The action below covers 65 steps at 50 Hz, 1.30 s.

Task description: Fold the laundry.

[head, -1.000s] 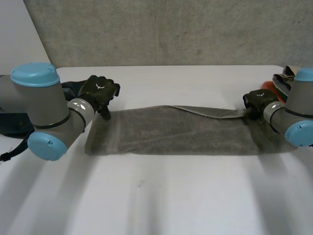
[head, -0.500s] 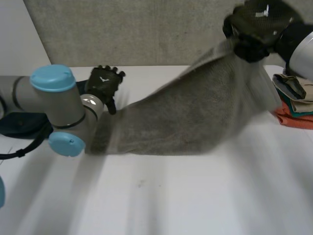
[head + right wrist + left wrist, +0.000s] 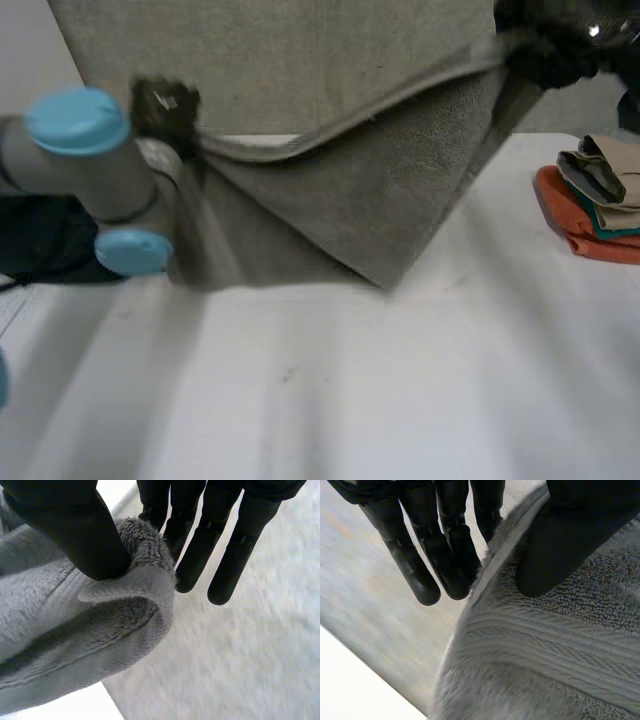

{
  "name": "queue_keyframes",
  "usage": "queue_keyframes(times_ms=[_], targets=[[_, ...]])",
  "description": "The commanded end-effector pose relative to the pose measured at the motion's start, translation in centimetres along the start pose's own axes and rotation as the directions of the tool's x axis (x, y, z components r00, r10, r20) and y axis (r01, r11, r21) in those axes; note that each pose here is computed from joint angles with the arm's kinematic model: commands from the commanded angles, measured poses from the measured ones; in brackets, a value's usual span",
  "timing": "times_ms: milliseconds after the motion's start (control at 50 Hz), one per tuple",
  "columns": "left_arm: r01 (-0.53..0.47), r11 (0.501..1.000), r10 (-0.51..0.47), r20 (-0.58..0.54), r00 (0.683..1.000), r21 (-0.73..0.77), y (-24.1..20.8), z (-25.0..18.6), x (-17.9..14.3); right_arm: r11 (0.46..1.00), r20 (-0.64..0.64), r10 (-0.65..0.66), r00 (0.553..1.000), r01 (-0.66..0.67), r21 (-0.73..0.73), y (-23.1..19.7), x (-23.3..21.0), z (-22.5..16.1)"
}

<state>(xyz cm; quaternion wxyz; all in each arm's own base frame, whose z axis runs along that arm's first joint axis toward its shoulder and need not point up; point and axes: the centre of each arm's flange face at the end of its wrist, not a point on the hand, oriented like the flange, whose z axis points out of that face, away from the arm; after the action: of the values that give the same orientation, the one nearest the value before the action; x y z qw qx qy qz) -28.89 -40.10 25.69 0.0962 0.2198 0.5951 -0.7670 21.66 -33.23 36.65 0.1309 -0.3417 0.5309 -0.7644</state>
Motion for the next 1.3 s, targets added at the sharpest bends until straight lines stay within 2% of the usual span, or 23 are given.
queue_keyframes(times_ms=[20,60,140,200,260,340,360,480,560,640,720,940,1200,1300], targets=[[-0.003,0.933,-0.067,0.182,0.981,0.359,-8.8,1.2,-6.2,0.992,-0.242,-0.113,0.964,0.097,-0.079,5.3,3.7,5.2],[-0.015,0.897,-0.1,0.237,0.966,0.442,-11.1,1.0,-8.0,0.994,-0.32,-0.11,0.941,0.113,-0.009,5.1,4.5,7.0],[-0.02,0.869,-0.133,0.272,0.953,0.495,-13.1,0.1,-9.6,0.978,-0.374,-0.053,0.926,0.124,0.167,3.3,5.7,8.4],[0.007,0.884,-0.129,0.229,0.965,0.467,-12.6,-0.9,-9.1,0.968,-0.341,0.0,0.94,0.086,0.237,2.9,5.0,8.6],[0.03,0.909,-0.109,0.169,0.98,0.415,-11.0,-1.7,-8.0,0.972,-0.292,0.016,0.956,0.054,0.229,3.2,3.6,8.1],[0.042,0.958,-0.064,0.069,0.996,0.284,-6.7,-3.5,-5.5,0.987,-0.239,0.003,0.971,0.035,0.155,5.3,1.9,6.9],[0.041,0.975,-0.05,0.036,0.998,0.217,-4.5,-4.4,-4.4,0.994,-0.234,-0.011,0.972,0.037,0.108,6.6,1.5,6.3],[0.011,1.0,-0.012,-0.065,0.998,-0.008,3.3,-8.0,-0.9,0.989,-0.17,-0.026,0.985,0.0,-0.149,13.0,-0.8,3.0],[-0.076,0.986,0.053,-0.159,0.986,-0.146,9.2,-10.3,2.2,0.923,-0.065,-0.042,0.997,0.014,-0.385,18.9,-3.6,0.0],[-0.172,0.959,0.121,-0.225,0.967,-0.225,12.5,-11.5,3.4,0.855,0.01,-0.06,0.998,0.056,-0.515,22.0,-5.1,-1.7],[-0.21,0.947,0.15,-0.244,0.958,-0.244,13.0,-11.6,3.3,0.816,0.022,-0.041,0.999,0.046,-0.576,23.4,-5.4,-2.6],[-0.163,0.935,0.095,-0.221,0.971,-0.316,13.2,-10.8,0.8,0.838,-0.039,-0.013,0.999,-0.011,-0.545,21.2,-3.8,-2.5],[-0.096,0.943,0.014,-0.25,0.968,-0.32,12.4,-11.1,-0.5,0.821,0.01,-0.014,1.0,0.018,-0.57,21.0,-4.7,-2.9],[-0.11,0.926,0.001,-0.288,0.958,-0.362,10.4,-13.1,-1.7,0.788,0.065,-0.017,0.998,0.053,-0.614,19.4,-5.0,-3.9]])
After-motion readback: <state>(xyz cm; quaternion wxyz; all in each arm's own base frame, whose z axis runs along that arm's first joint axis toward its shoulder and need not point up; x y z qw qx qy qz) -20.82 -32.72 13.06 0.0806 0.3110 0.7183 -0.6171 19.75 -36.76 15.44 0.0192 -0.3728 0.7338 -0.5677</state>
